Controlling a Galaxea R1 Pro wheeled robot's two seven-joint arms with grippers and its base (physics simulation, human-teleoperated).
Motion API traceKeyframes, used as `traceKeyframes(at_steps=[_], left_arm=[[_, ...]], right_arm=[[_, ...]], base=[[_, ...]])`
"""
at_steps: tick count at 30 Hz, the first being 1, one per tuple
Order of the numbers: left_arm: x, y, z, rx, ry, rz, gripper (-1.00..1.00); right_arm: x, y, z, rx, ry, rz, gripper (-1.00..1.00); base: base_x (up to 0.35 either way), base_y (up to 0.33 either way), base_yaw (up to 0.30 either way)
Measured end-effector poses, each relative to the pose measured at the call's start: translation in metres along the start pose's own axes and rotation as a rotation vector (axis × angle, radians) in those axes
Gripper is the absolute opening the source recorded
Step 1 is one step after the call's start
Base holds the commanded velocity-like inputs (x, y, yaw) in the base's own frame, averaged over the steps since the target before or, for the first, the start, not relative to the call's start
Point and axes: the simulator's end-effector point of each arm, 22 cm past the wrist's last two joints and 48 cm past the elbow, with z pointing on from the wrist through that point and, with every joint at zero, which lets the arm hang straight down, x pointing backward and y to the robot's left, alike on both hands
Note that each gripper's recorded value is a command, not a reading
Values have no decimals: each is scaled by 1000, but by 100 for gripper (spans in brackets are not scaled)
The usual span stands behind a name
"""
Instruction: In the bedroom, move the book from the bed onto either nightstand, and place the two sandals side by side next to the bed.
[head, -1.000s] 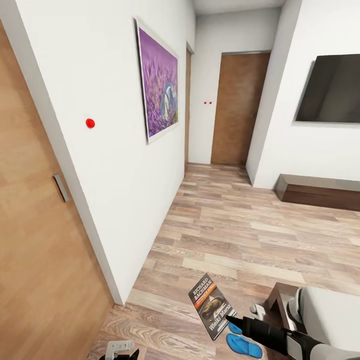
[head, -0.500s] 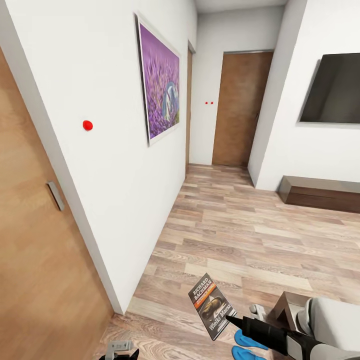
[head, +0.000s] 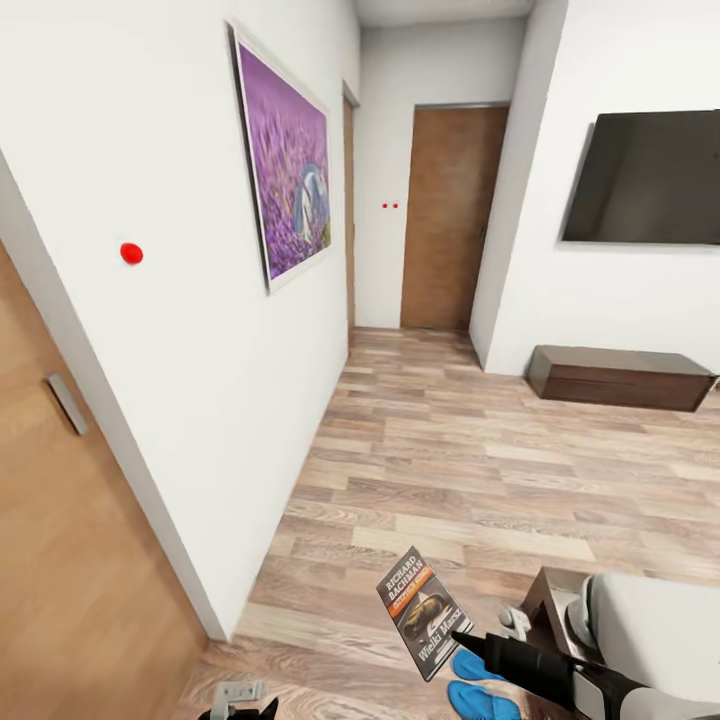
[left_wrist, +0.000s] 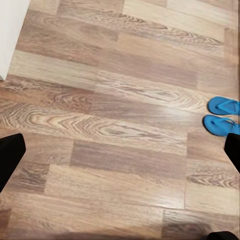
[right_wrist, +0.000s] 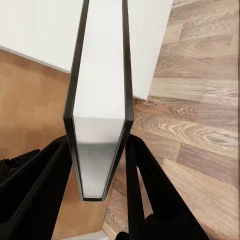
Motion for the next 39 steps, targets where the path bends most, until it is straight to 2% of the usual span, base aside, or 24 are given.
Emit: traceKeyframes(at_steps=[8, 20, 25, 39], left_arm=[[0, 0, 0, 0, 0, 0, 100], [0, 0, 0, 0, -1, 0, 100], [0, 0, 0, 0, 0, 0, 100], [0, 0, 0, 0, 0, 0, 100]], right_arm=[[0, 0, 0, 0, -1, 0, -100], [0, 0, 0, 0, 0, -1, -100], [0, 0, 0, 0, -1, 1, -100], [0, 0, 0, 0, 1, -1, -100]], base=[[16, 0, -37], [288, 0, -1], [94, 7, 0], [159, 179, 0]])
